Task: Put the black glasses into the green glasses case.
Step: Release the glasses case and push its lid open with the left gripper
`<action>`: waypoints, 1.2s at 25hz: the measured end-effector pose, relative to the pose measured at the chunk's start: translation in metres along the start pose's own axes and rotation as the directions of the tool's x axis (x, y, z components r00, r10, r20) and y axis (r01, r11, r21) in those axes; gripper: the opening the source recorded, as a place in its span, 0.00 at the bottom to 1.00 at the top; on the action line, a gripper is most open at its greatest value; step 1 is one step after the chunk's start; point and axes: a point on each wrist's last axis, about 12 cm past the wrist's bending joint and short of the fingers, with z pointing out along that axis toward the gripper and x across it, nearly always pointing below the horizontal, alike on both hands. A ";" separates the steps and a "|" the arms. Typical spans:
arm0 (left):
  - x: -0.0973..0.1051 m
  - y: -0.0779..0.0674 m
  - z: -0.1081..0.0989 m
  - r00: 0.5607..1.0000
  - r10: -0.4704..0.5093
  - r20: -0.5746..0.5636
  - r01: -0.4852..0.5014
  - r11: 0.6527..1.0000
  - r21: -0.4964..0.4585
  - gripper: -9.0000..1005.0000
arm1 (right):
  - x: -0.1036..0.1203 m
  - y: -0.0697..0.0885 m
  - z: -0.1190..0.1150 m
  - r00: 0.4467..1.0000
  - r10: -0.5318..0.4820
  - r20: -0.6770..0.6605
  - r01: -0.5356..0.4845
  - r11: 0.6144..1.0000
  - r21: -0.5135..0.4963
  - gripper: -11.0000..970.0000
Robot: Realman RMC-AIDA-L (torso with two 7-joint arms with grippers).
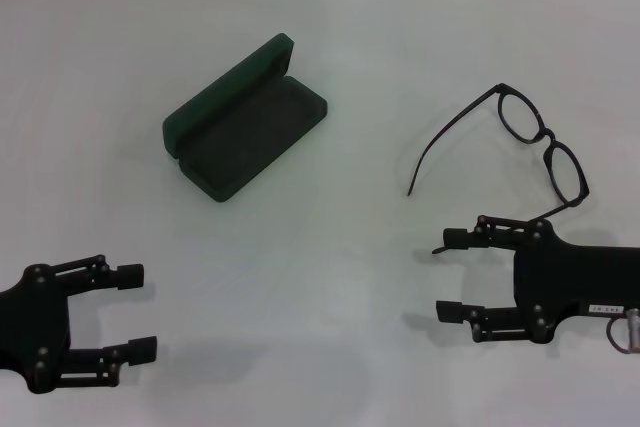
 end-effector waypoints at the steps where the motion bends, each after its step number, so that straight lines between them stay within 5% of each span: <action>1: 0.000 0.000 0.000 1.000 0.001 0.000 -0.001 1.000 0.000 0.84 | 0.000 0.000 0.000 1.000 0.000 0.000 0.000 1.000 -0.001 0.80; 14: -0.001 0.001 0.002 1.000 0.003 0.004 -0.003 1.000 -0.001 0.84 | -0.001 -0.001 0.001 1.000 -0.004 0.002 0.004 1.000 0.001 0.80; 18: -0.006 0.006 0.003 0.995 -0.072 0.071 0.075 0.996 -0.045 0.84 | -0.001 -0.001 0.001 1.000 -0.002 0.004 0.002 1.000 0.002 0.80; 24: -0.022 0.028 0.020 0.954 -0.273 0.124 0.282 0.957 -0.064 0.84 | -0.001 0.001 0.004 1.000 0.000 0.010 0.000 1.000 -0.003 0.80; 30: -0.051 0.067 0.034 0.912 -0.400 0.093 0.410 0.899 -0.154 0.84 | 0.000 0.003 0.005 1.000 0.006 0.015 -0.006 1.000 -0.014 0.80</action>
